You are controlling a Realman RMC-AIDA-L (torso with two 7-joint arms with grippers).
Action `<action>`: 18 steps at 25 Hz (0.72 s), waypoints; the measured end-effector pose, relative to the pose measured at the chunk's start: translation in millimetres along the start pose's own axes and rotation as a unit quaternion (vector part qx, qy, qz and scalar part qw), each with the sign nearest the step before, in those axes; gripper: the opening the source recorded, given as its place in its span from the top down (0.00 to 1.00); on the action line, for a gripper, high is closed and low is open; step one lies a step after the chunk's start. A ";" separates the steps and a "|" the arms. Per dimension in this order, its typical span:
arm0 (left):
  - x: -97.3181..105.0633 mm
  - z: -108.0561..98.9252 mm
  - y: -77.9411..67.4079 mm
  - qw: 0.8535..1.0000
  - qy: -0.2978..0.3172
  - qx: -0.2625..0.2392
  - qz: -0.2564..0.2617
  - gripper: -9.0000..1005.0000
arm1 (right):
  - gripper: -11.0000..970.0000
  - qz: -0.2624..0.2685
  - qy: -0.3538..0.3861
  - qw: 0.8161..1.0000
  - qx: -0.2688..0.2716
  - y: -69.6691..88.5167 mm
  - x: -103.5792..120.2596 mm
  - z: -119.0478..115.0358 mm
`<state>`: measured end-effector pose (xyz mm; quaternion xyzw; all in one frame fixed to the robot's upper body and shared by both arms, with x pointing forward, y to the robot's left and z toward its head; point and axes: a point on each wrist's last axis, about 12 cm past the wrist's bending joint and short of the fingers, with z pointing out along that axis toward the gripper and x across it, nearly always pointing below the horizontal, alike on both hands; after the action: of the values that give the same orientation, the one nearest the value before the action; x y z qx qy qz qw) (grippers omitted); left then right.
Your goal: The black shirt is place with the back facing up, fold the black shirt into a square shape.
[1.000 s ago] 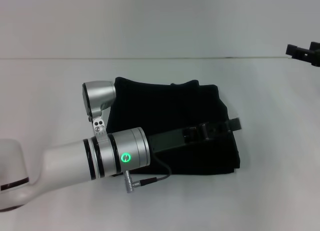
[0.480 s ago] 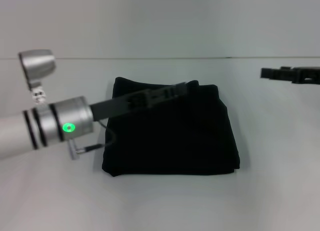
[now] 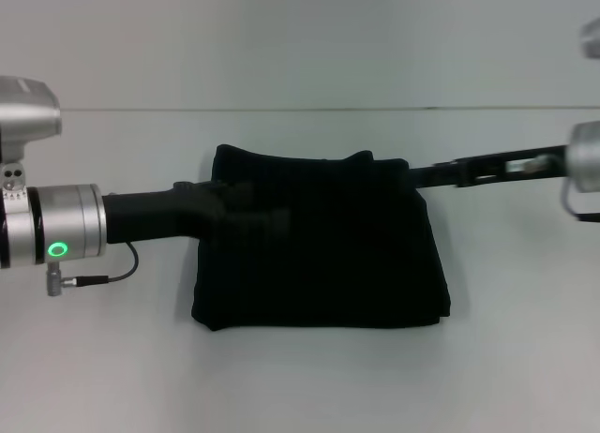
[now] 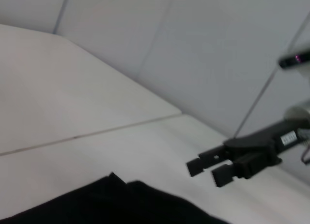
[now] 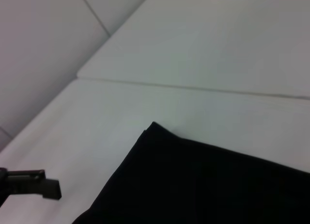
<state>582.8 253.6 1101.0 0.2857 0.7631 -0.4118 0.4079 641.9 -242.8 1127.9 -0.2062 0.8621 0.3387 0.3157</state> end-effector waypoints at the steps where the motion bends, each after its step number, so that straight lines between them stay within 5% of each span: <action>1: 0.2 -0.2 -0.6 1.000 0.006 0.001 0.009 0.05 | 0.09 -0.004 0.005 1.000 0.001 4.6 -1.5 7.6; 10: -0.9 2.8 -2.2 0.997 0.040 0.007 0.061 0.05 | 0.24 -0.022 0.024 0.999 0.022 27.3 -0.8 54.2; 18: -3.0 0.8 0.1 0.997 0.039 0.000 0.066 0.05 | 0.42 -0.018 0.008 0.999 0.038 27.1 5.3 61.4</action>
<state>584.7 252.7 1103.3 0.3510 0.7580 -0.3727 0.4041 647.5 -181.2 1101.5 -0.2117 0.8730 0.2983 0.3225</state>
